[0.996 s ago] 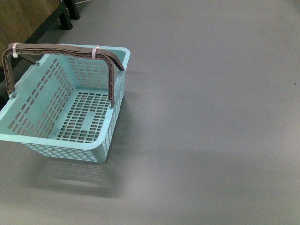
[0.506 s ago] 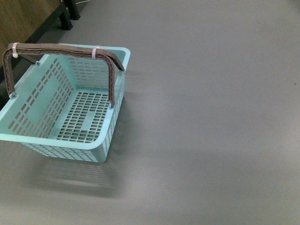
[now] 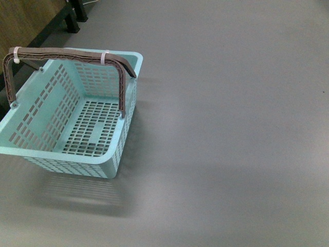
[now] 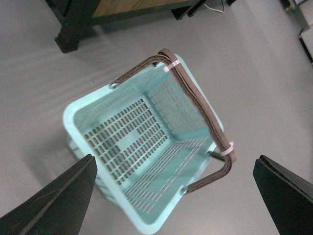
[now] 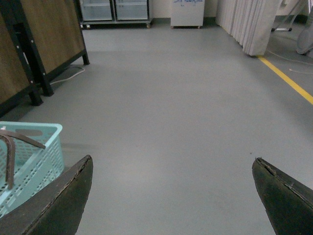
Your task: Pick lemon and mango into basket
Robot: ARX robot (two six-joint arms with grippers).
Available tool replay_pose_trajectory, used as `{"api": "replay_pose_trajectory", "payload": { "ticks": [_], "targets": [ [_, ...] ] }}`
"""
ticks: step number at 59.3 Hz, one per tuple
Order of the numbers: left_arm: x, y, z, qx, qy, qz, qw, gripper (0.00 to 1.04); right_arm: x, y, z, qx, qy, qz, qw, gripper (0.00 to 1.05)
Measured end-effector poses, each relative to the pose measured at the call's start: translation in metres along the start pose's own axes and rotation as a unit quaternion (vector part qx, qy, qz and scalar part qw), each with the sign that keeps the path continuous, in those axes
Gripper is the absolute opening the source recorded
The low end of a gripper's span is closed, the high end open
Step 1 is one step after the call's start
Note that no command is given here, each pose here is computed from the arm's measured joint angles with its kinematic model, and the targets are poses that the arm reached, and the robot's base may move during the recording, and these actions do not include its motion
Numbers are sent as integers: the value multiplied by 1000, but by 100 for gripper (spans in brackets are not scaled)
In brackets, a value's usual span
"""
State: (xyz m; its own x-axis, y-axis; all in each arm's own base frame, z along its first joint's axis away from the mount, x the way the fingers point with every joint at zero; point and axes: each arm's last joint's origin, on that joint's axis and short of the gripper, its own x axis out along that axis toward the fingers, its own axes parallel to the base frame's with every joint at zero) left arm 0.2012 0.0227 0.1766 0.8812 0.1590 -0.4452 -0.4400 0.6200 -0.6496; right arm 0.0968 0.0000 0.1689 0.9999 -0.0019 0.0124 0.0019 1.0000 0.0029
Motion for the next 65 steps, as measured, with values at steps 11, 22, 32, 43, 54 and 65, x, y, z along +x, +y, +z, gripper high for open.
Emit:
{"api": "replay_pose_trajectory", "payload": {
  "ticks": [11, 22, 32, 43, 54, 65],
  "targets": [
    [83, 0, -3, -120, 17, 19, 992, 98, 0, 0, 0, 0, 0, 0, 1000, 96],
    [159, -13, -24, -166, 54, 36, 984, 98, 0, 0, 0, 0, 0, 0, 1000, 96],
    [212, -33, -37, -202, 68, 34, 977, 98, 0, 0, 0, 0, 0, 0, 1000, 96],
    [257, -61, -49, -215, 76, 23, 973, 98, 0, 0, 0, 0, 0, 0, 1000, 96],
    [287, -83, -59, -215, 82, 12, 973, 95, 0, 0, 0, 0, 0, 0, 1000, 96],
    [303, -92, -67, -216, 88, 35, 972, 65, 0, 0, 0, 0, 0, 0, 1000, 96]
  ]
}}
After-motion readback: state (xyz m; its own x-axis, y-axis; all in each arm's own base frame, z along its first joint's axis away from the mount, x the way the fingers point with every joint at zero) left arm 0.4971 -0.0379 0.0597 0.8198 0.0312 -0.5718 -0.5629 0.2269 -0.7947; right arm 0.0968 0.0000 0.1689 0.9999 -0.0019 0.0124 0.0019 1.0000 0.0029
